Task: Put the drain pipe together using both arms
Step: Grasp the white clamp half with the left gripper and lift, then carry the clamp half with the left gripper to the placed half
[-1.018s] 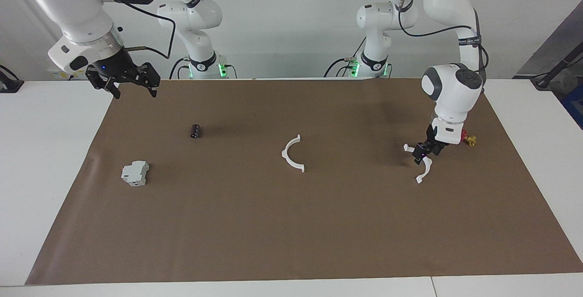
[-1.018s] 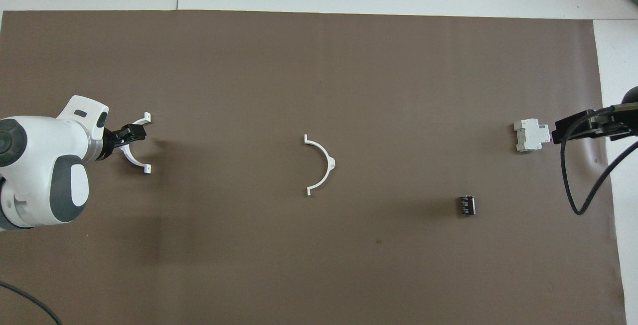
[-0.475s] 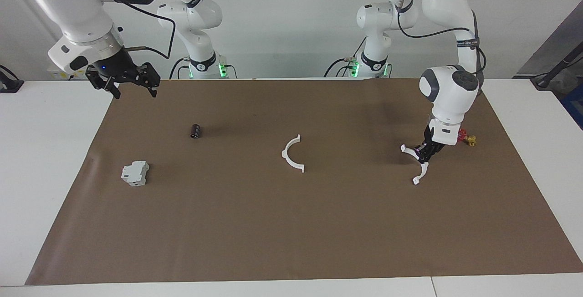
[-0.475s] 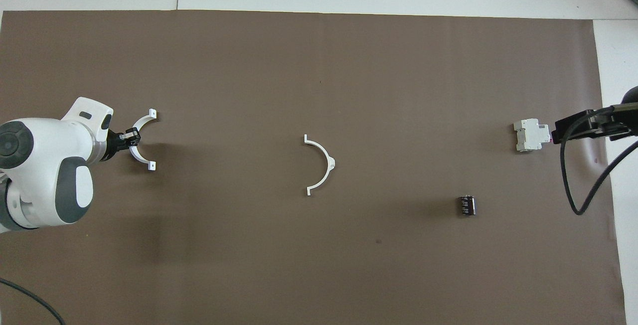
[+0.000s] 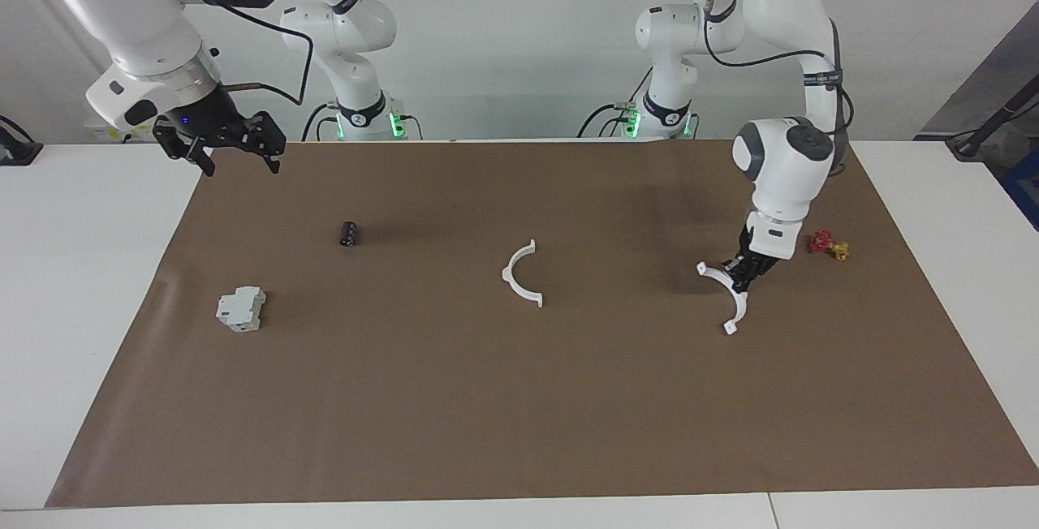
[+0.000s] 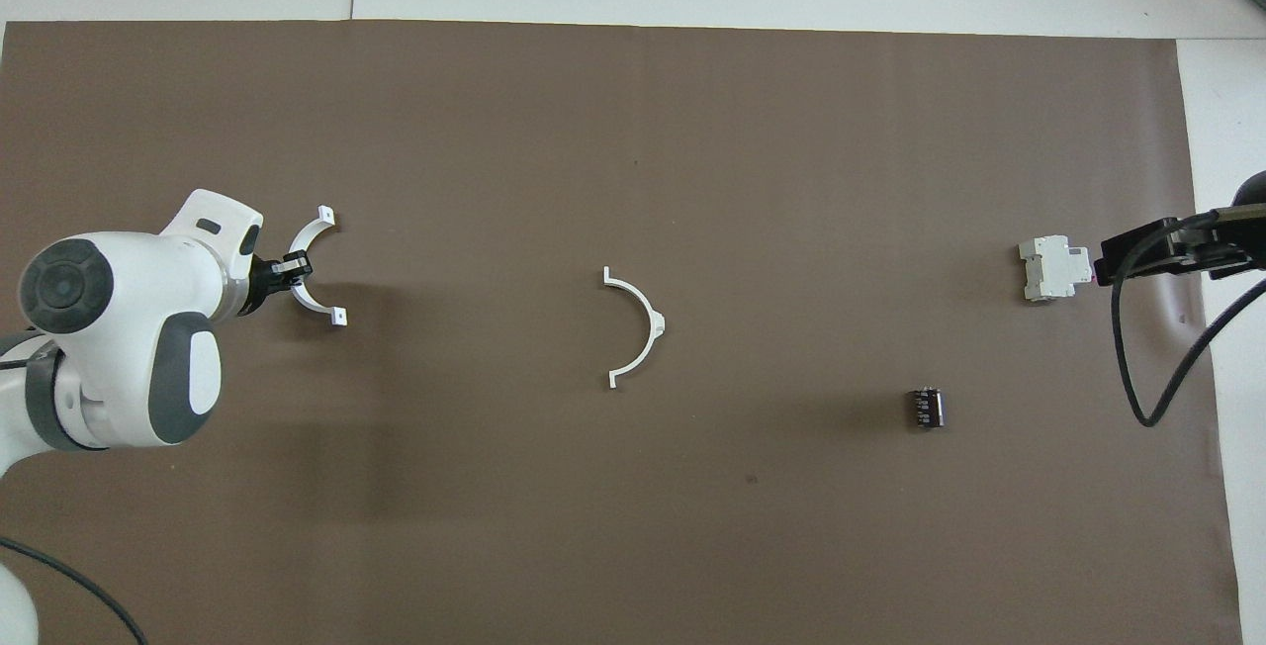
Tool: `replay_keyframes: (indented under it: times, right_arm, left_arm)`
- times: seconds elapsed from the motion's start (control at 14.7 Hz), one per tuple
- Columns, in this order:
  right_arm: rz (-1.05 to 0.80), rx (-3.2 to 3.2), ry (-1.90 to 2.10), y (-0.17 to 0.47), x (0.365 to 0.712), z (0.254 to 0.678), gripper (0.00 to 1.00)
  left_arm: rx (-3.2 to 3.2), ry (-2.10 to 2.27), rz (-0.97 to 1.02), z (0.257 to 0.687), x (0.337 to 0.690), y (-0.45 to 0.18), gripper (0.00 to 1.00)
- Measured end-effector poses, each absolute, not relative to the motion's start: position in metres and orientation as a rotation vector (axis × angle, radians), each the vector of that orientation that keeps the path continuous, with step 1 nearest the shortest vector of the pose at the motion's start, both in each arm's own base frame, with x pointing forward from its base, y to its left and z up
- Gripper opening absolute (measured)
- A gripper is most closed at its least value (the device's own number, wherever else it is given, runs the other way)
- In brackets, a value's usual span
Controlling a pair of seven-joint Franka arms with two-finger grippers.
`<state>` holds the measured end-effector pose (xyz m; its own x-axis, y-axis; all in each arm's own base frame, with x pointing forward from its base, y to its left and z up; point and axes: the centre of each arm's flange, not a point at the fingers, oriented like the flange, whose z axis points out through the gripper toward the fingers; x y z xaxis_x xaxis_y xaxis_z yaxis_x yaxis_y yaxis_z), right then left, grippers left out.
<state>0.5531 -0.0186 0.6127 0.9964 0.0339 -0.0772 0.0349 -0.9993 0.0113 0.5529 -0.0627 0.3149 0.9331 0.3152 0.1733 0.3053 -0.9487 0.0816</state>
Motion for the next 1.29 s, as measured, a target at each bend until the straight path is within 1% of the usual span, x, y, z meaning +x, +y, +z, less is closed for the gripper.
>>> replay_keyframes:
  times: [0.2,0.34,0.48,0.68,0.95,1.29]
  right_arm:
    - [-0.121,3.126,0.054,-0.019,0.553,0.613,1.00]
    - [-0.121,3.126,0.054,-0.019,0.553,0.613,1.00]
    - [-0.121,3.126,0.054,-0.019,0.553,0.613,1.00]
    - [-0.121,3.126,0.054,-0.019,0.553,0.613,1.00]
    - [-0.120,3.126,0.054,-0.019,0.553,0.613,1.00]
    - [-0.120,3.126,0.054,-0.019,0.553,0.613,1.00]
  left_arm:
    - [3.108,0.460,0.241,0.336,0.548,-0.155,0.07]
    - [3.157,0.515,0.278,0.354,0.539,-0.213,0.07]
    - [3.171,0.501,0.278,0.361,0.518,-0.264,0.07]
    - [3.210,0.449,0.252,0.357,0.483,-0.318,0.07]
    - [3.257,0.406,0.310,0.342,0.462,-0.350,0.07]
    - [3.278,0.392,0.393,0.338,0.464,-0.353,0.07]
